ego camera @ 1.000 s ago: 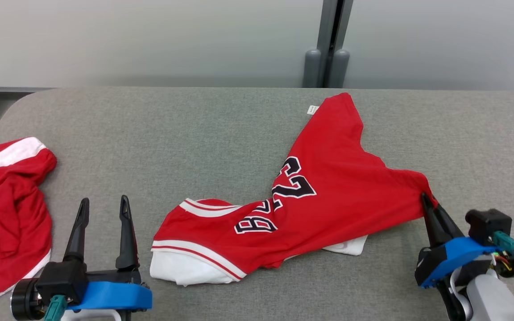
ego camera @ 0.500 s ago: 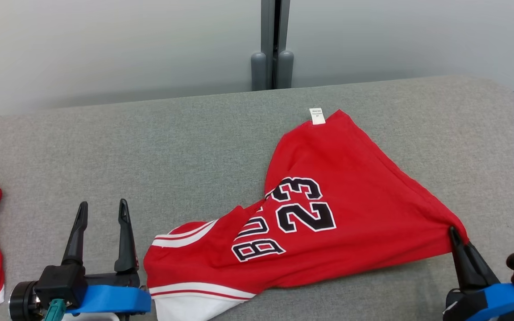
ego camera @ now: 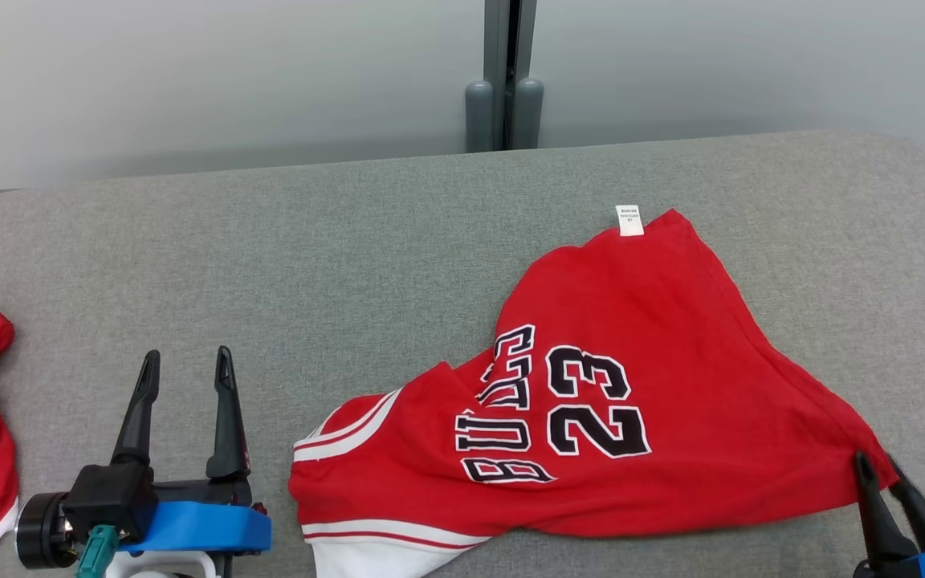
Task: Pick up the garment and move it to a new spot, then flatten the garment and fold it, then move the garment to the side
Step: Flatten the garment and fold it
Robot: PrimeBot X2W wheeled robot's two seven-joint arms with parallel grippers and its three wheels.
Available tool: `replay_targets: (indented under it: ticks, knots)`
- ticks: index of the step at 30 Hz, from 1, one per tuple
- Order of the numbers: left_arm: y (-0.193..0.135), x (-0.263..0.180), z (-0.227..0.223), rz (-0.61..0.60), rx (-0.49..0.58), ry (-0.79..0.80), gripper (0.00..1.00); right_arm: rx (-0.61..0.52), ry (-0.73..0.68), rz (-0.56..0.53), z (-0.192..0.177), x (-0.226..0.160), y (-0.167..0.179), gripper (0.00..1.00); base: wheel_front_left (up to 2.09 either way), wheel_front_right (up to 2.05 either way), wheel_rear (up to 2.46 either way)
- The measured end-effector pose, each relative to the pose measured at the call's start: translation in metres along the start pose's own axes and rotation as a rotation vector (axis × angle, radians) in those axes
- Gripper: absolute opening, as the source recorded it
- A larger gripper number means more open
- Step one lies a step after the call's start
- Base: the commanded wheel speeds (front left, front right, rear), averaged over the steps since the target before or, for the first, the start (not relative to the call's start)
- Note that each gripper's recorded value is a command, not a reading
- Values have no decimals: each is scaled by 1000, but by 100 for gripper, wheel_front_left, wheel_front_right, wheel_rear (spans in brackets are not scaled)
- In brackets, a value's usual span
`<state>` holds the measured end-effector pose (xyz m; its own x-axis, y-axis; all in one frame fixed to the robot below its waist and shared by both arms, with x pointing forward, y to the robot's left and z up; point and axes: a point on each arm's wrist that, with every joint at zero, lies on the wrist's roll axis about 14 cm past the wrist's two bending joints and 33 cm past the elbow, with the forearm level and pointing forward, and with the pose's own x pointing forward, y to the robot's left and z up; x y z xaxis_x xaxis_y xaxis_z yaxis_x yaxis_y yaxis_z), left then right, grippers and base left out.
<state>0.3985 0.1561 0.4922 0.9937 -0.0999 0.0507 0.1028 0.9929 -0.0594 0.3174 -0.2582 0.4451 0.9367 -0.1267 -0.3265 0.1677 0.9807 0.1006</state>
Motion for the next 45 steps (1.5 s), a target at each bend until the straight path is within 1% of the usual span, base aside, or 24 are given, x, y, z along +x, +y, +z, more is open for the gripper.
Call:
replay_targets:
  ticks: [2,5,8,13,16,23,28,33,37,45]
  knots:
    - [3,-1,2,8,4,-4,100,-19,-54,8,15,4,4,100,0,0,0]
    - [7,-3,4,18,7,-10,100,-69,-185,24,51,13,11,100,0,0,0]
    - [10,-7,6,27,11,-13,100,-79,-293,72,80,19,29,100,0,0,0]
    - [15,-11,7,42,20,-14,100,-96,-402,176,105,30,69,100,0,0,0]
    - [18,-13,7,51,27,-12,100,-76,-458,234,116,35,91,100,0,0,0]
    - [25,-12,8,63,40,-16,100,-59,-472,321,109,53,127,100,0,0,0]
    - [29,-13,6,73,40,-7,100,-66,-421,340,88,65,137,100,0,0,0]
    - [26,-8,3,59,38,1,100,-59,-412,336,85,70,137,100,0,0,0]
    - [12,2,-1,-1,39,14,100,-62,-422,325,88,73,134,100,0,0,0]
    - [-30,22,-26,-162,56,92,100,-60,-412,304,85,76,127,100,0,0,0]
